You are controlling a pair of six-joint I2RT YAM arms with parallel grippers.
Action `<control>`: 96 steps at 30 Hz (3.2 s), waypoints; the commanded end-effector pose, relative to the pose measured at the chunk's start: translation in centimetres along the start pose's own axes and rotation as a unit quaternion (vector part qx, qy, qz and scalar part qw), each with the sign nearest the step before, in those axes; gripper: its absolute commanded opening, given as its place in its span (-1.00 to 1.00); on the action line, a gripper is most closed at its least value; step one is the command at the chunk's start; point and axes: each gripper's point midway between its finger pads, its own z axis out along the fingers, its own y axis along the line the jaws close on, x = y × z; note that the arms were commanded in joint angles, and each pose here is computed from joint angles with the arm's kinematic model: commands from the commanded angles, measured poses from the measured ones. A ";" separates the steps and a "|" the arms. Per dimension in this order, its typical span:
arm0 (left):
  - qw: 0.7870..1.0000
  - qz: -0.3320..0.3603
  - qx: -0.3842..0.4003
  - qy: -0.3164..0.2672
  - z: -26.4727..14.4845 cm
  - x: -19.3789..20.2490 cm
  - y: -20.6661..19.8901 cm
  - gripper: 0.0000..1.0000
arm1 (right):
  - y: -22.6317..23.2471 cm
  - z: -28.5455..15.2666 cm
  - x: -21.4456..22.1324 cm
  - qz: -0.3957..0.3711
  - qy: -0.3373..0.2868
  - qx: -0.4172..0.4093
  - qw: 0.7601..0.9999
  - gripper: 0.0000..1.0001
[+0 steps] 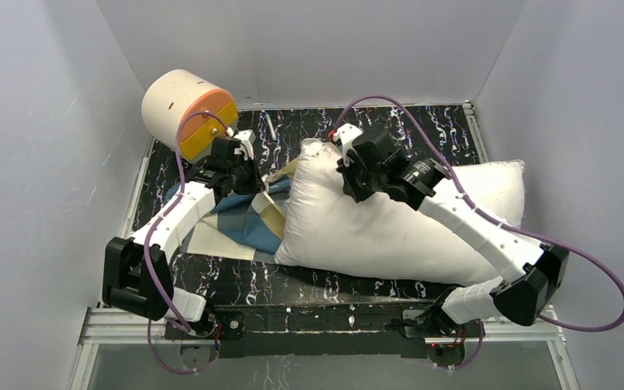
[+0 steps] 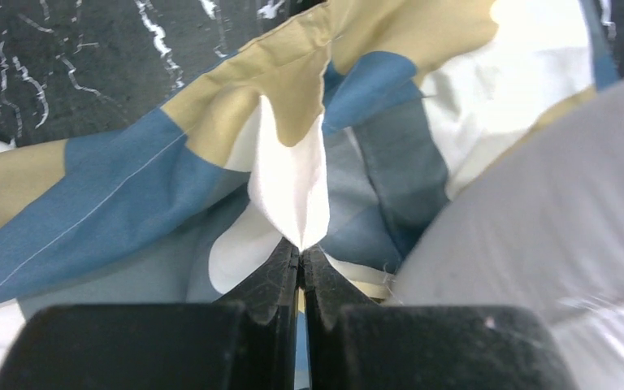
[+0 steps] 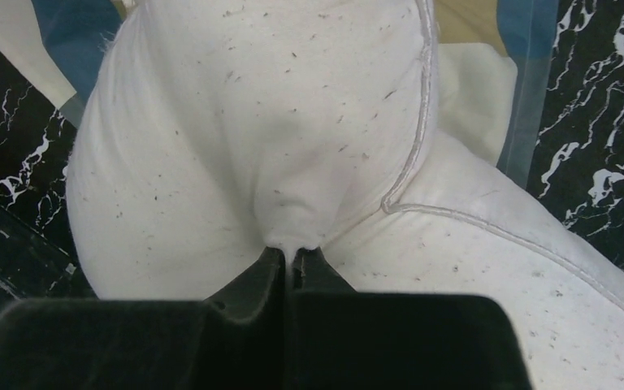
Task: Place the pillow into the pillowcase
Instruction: Stuff the pillow into the pillowcase.
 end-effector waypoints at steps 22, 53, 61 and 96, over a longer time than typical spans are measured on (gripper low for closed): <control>0.995 -0.021 0.096 -0.026 -0.1 0.6 -3.0 -1.00 | -4.0 13.7 -10.4 -0.019 -0.010 -0.042 0.999 0.96; 0.998 -0.062 0.010 -0.002 1.5 1.2 -0.2 -1.00 | -1.0 18.2 1.6 -0.092 0.159 -0.263 0.947 -0.30; 0.999 0.008 0.032 -0.034 -0.3 -1.7 -1.3 -1.00 | -0.5 10.7 1.9 -0.175 0.094 -0.190 0.961 -0.97; 0.992 -0.016 0.121 -0.018 -3.9 -0.1 -4.7 -1.00 | -8.9 0.9 -10.8 -0.135 -0.065 0.202 0.968 -0.97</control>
